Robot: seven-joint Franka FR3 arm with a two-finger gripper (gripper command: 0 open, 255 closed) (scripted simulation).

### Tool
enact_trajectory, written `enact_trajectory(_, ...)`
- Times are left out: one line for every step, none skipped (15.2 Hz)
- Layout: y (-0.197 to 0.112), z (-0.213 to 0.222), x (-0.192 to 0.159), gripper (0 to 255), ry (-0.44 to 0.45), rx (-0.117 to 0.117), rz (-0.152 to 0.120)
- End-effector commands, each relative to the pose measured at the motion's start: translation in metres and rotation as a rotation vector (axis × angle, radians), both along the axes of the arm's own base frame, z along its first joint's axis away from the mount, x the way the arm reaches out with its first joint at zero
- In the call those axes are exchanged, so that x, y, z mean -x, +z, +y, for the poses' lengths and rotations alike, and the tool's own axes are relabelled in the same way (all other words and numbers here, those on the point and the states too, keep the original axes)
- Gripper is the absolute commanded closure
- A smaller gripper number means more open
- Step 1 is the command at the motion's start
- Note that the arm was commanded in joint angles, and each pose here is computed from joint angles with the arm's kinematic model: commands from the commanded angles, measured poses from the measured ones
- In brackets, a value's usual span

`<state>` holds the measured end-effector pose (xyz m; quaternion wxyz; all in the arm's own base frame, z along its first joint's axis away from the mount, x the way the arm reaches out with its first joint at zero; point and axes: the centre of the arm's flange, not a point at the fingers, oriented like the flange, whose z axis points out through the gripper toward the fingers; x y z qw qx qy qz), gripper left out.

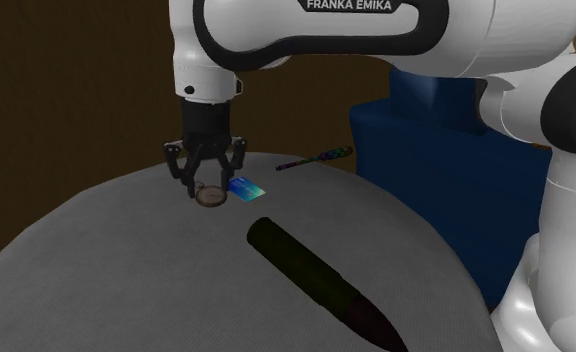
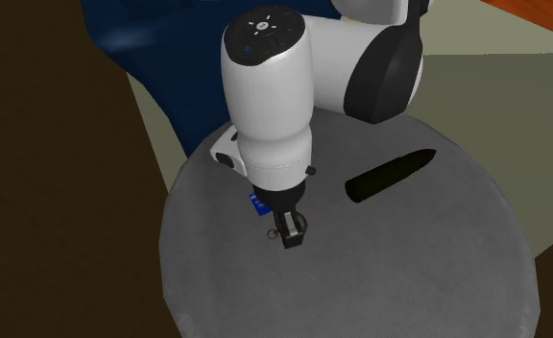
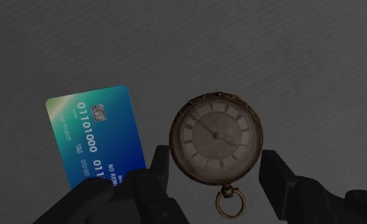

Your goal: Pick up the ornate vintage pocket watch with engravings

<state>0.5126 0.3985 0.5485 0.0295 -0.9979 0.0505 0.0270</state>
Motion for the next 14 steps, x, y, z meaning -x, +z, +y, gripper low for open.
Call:
enact_trajectory(0.010, 0.000, -0.001, 255, 0.000, 0.000, 0.000)
enact_trajectory(0.015, 0.000, -0.001, 255, 0.000, 0.000, 0.000)
enact_trajectory(0.020, 0.000, -0.001, 255, 0.000, 0.000, 0.000)
enact_trajectory(0.026, 0.000, -0.001, 255, 0.000, 0.000, 0.000)
enact_trajectory(0.031, 0.000, -0.001, 255, 0.000, 0.000, 0.000)
enact_trajectory(0.036, 0.000, -0.001, 255, 0.000, 0.000, 0.000)
enact_trajectory(0.042, 0.000, -0.001, 255, 0.000, 0.000, 0.000)
enact_trajectory(0.047, 0.000, -0.001, 255, 0.000, 0.000, 0.000)
enact_trajectory(0.052, 0.000, -0.001, 255, 0.000, 0.000, 0.000)
enact_trajectory(0.057, 0.000, -0.001, 255, 0.000, 0.000, 0.000)
enact_trajectory(0.063, 0.000, -0.001, 255, 0.000, 0.000, 0.000)
enact_trajectory(0.068, 0.000, -0.001, 255, 0.000, 0.000, 0.000)
enact_trajectory(0.069, 0.000, -0.001, 255, 0.000, 0.000, 0.000)
enact_trajectory(0.069, 0.000, -0.001, 255, 0.000, 0.000, 0.000)
